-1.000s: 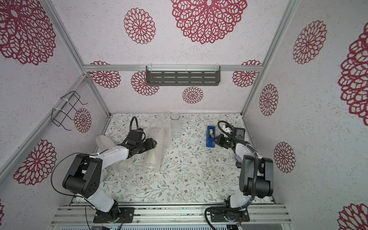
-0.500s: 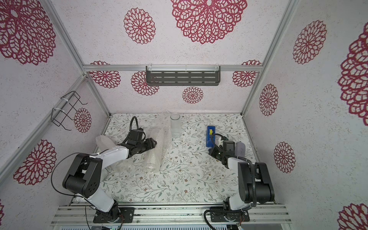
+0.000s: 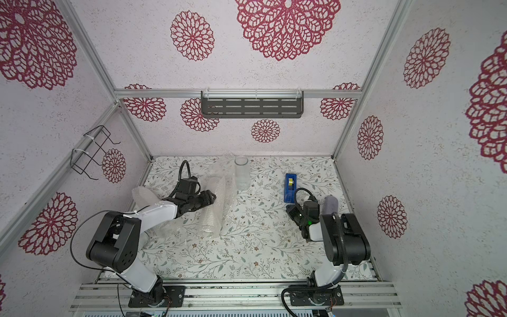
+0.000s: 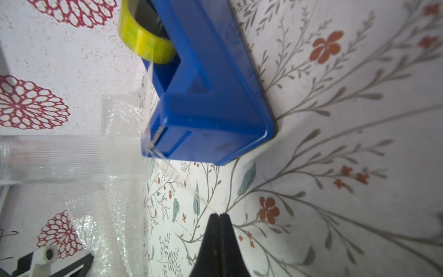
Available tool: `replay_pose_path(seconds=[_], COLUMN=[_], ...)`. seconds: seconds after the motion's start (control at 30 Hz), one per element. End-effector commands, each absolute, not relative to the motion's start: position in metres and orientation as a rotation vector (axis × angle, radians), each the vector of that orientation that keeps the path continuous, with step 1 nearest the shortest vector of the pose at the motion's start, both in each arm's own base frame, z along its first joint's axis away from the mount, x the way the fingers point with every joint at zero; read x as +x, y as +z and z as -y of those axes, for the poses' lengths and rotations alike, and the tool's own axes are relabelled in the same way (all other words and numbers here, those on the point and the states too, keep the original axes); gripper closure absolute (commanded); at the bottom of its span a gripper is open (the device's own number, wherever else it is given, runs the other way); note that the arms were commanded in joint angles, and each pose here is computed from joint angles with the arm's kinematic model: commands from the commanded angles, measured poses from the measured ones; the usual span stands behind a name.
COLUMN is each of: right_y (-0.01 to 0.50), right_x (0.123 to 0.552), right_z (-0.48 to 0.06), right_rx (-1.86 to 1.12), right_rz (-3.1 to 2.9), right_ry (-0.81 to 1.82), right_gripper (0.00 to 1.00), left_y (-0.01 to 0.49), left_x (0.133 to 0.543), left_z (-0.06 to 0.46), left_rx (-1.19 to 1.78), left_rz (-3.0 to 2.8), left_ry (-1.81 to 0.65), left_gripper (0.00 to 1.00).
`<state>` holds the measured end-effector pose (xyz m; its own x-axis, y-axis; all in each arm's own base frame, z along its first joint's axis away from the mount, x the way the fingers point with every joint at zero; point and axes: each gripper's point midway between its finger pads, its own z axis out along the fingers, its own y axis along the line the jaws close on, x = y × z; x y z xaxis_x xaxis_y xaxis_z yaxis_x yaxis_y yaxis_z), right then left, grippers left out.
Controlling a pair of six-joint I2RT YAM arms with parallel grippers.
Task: Wrap vases in bubble wrap
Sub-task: Tear off the tape using the Tape Cutter, then move the wrapped vase to the center of the board.
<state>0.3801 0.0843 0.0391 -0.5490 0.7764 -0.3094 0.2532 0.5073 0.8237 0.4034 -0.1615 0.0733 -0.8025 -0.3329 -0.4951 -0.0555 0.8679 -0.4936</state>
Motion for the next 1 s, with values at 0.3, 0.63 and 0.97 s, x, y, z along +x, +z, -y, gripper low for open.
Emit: replay_pose_path(seconds=[0.3,0.63,0.97], right_y=[0.034,0.03,0.079], right_x=[0.389,0.387,0.382], right_z=[-0.108,-0.113,-0.143], right_rx=[0.979,1.016,0.642], right_rz=[-1.993,-1.934,-1.95], right_ry=[1.128,1.179,1.134], right_gripper=[1.0,1.0,1.0], left_y=[0.045,0.052,0.047], left_x=[0.374,0.376,0.374], left_z=[0.158,0.158,0.172], left_rx=[-0.299,-0.299,-0.269], left_rz=[-2.608,-2.593,-2.62], left_ry=[-0.574,-0.581,-0.655], left_gripper=[0.37,0.37,0.38])
